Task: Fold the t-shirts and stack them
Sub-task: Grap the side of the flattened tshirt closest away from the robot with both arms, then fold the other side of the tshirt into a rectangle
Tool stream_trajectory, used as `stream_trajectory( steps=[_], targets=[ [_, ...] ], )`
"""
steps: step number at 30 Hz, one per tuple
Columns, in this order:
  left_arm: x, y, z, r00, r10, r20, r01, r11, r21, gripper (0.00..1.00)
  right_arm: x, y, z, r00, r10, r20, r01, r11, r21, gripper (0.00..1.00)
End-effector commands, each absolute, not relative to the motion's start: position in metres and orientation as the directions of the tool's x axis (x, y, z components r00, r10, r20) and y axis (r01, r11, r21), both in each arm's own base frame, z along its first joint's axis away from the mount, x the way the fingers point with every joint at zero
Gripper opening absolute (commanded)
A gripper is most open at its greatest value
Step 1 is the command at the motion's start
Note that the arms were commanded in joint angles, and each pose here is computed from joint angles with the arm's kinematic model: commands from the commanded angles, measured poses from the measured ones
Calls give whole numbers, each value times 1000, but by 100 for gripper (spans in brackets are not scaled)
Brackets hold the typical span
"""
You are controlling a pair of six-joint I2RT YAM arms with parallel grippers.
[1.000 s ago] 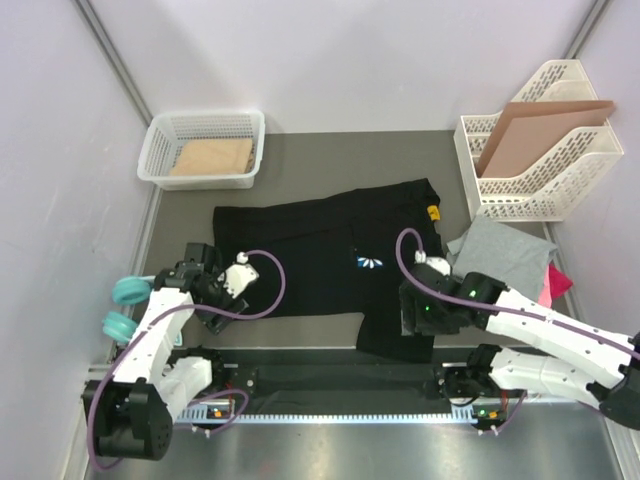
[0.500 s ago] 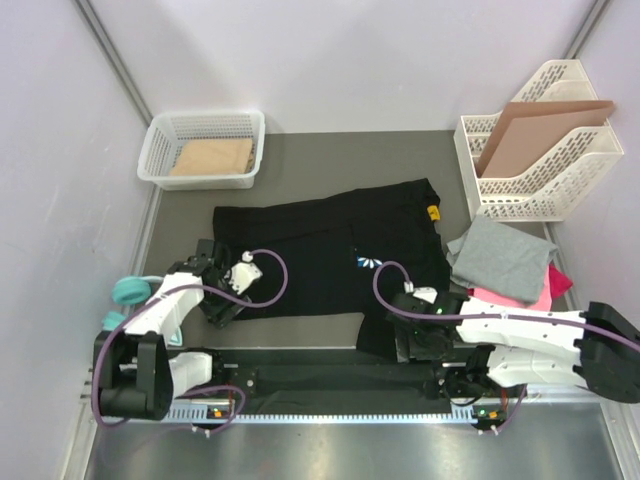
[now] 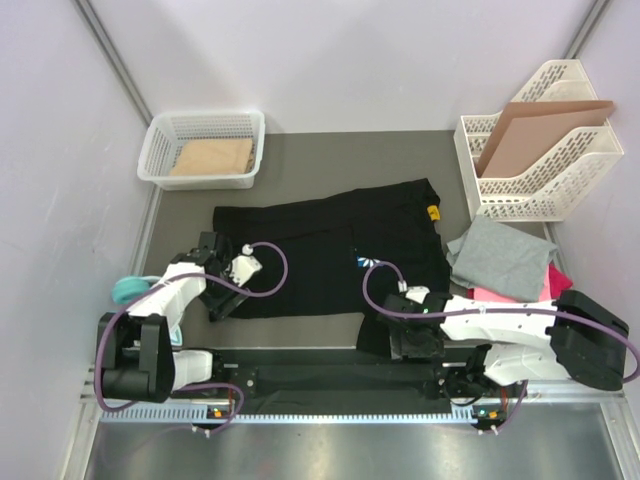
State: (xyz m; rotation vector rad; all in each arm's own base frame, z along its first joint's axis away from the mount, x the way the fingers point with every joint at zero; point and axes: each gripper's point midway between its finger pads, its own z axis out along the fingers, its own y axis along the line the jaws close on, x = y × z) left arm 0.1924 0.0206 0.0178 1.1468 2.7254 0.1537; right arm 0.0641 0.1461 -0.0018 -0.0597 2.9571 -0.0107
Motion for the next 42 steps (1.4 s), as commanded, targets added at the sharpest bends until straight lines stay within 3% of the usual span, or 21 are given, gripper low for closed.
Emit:
stream_trajectory(
  steps=[1, 6, 8, 9, 10, 13, 18, 34, 42],
  targets=[
    [222, 17, 21, -676, 708, -204, 671, 706, 225, 76, 78, 149, -5, -966, -21, -258, -16, 1000, -24, 62],
    [227, 16, 19, -677, 703, -216, 664, 711, 232, 66, 89, 157, 0, -955, -24, -295, -17, 1000, -26, 47],
    [230, 16, 21, -677, 702, -221, 661, 712, 238, 56, 94, 158, 4, -946, -15, -322, -7, 1000, -24, 23],
    [231, 16, 22, -675, 703, -224, 661, 711, 239, 40, 97, 161, 9, -943, -7, -334, -2, 1000, -15, 10],
    [232, 16, 24, -673, 703, -229, 659, 711, 243, 32, 100, 161, 13, -936, 1, -352, 5, 1000, -12, 0],
    [238, 16, 33, -671, 700, -245, 651, 714, 259, 0, 108, 162, 32, -919, 6, -395, 6, 1000, 3, 0],
    [241, 17, 51, -667, 699, -258, 643, 715, 274, 0, 116, 158, 79, -890, 15, -456, 11, 1000, 11, 0],
    [231, 20, 95, -644, 713, -278, 640, 701, 314, 8, 63, 151, 114, -942, -22, -334, -57, 994, 97, 0],
    [207, 19, 89, -648, 717, -256, 660, 697, 282, 27, 59, 147, 135, -940, -23, -342, -62, 993, 102, 0]
  ],
)
